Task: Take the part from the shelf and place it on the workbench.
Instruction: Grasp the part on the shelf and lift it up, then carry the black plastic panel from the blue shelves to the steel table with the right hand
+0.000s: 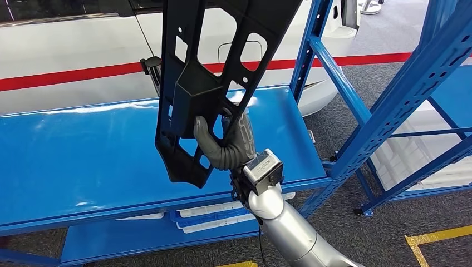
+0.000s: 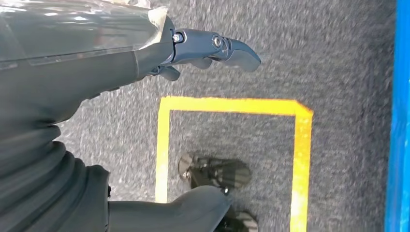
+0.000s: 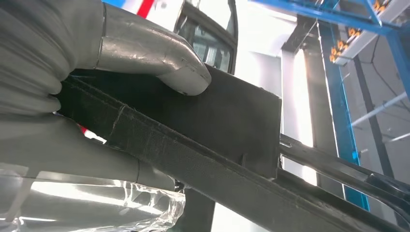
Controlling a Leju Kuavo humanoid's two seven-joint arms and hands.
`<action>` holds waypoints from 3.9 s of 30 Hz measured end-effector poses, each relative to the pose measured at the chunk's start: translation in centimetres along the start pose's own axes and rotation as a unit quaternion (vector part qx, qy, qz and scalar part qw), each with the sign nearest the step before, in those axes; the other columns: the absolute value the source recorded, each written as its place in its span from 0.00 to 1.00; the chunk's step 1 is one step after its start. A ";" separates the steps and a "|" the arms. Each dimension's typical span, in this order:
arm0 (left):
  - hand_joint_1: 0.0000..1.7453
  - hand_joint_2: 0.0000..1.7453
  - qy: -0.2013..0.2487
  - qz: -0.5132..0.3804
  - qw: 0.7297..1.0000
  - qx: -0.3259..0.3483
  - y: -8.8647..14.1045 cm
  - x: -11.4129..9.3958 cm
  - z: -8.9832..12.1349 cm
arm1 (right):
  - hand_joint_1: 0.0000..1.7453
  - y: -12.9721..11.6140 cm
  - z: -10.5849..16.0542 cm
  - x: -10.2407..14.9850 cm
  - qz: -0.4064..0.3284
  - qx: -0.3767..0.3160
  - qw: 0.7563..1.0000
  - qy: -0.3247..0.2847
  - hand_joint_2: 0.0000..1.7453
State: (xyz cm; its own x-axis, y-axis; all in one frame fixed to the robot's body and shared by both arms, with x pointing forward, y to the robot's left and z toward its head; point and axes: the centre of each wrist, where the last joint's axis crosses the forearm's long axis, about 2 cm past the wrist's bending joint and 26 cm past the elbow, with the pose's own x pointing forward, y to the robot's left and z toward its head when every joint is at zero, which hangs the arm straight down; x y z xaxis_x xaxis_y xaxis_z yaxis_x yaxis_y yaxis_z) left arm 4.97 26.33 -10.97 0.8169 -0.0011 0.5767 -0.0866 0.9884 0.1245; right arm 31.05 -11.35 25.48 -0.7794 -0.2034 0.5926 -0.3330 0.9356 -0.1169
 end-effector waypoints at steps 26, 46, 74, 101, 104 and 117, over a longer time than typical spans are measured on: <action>0.00 1.00 0.009 0.010 0.999 -0.032 0.3 0.1 -0.1 | 1.00 -0.3 4.6 -0.1 -0.019 0.015 0.999 0.025 1.00; 0.00 1.00 0.009 0.007 0.999 -0.033 0.2 0.1 -0.1 | 1.00 -0.5 5.2 -0.1 -0.020 0.018 0.999 0.032 1.00; 0.00 1.00 -0.003 0.011 1.000 -0.015 0.0 0.2 -0.1 | 1.00 -0.1 4.6 1.0 -0.036 0.035 0.999 0.000 1.00; 0.00 1.00 -0.006 0.012 1.000 -0.013 0.0 0.3 -0.2 | 1.00 -0.2 5.3 1.1 -0.023 0.024 0.999 0.004 1.00; 0.00 1.00 -0.004 0.010 1.000 -0.012 0.1 0.3 -0.2 | 1.00 -0.1 5.3 1.2 -0.022 0.025 0.999 -0.001 1.00; 0.00 1.00 -0.006 0.010 1.000 -0.011 0.1 0.5 -0.3 | 1.00 -0.1 5.5 1.6 -0.019 0.024 0.999 -0.012 1.00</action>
State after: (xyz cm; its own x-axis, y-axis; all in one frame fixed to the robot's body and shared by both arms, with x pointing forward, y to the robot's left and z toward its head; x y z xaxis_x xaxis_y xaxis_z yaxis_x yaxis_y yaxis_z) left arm 5.52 26.44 -10.91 0.8087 0.0168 0.5880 -0.0895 0.9915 0.0948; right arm 26.93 -13.33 22.07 -0.7776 -0.2461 0.5786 -0.3877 0.9121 -0.1331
